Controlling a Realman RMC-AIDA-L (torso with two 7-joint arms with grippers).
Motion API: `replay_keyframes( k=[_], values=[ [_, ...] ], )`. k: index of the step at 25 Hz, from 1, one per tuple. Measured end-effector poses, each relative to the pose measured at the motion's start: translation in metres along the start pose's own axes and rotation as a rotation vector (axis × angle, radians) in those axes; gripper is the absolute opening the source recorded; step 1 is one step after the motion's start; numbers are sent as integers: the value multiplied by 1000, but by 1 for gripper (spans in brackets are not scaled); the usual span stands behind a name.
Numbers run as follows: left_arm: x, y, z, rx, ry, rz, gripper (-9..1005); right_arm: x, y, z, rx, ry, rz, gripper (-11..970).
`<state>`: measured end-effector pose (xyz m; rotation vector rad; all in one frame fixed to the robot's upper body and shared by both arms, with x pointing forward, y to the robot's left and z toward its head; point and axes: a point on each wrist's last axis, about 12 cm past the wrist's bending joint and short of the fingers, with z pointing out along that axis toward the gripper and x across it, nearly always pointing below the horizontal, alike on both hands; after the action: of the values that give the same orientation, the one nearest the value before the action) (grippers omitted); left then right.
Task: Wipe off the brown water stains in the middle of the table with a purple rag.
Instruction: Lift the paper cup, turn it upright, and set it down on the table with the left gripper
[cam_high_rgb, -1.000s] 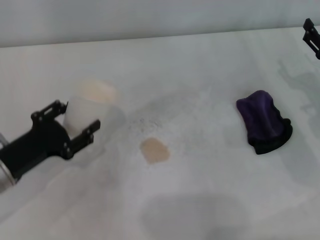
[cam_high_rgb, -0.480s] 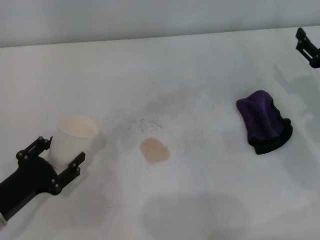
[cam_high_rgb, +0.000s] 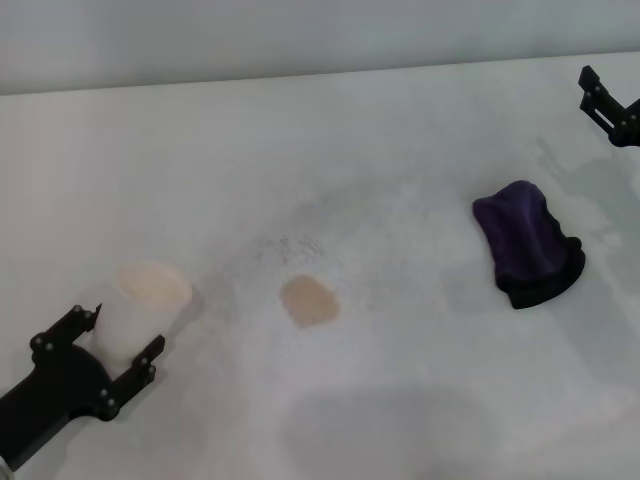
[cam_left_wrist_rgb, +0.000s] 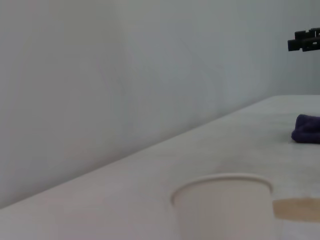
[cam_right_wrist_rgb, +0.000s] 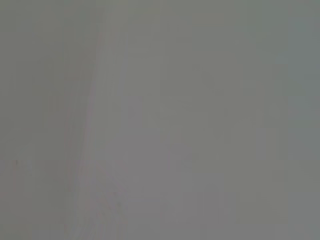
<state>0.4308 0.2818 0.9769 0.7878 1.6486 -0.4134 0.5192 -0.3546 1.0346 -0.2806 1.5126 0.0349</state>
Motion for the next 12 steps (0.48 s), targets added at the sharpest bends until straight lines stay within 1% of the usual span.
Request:
replay_keyframes(
  k=[6, 12],
  values=[
    [7, -6, -5, -9, 37, 6, 692, 0, 0, 0, -1, 0, 1, 840],
    [10, -12, -7, -5, 40, 11, 704, 0, 0, 0, -1, 3, -1, 839]
  ],
)
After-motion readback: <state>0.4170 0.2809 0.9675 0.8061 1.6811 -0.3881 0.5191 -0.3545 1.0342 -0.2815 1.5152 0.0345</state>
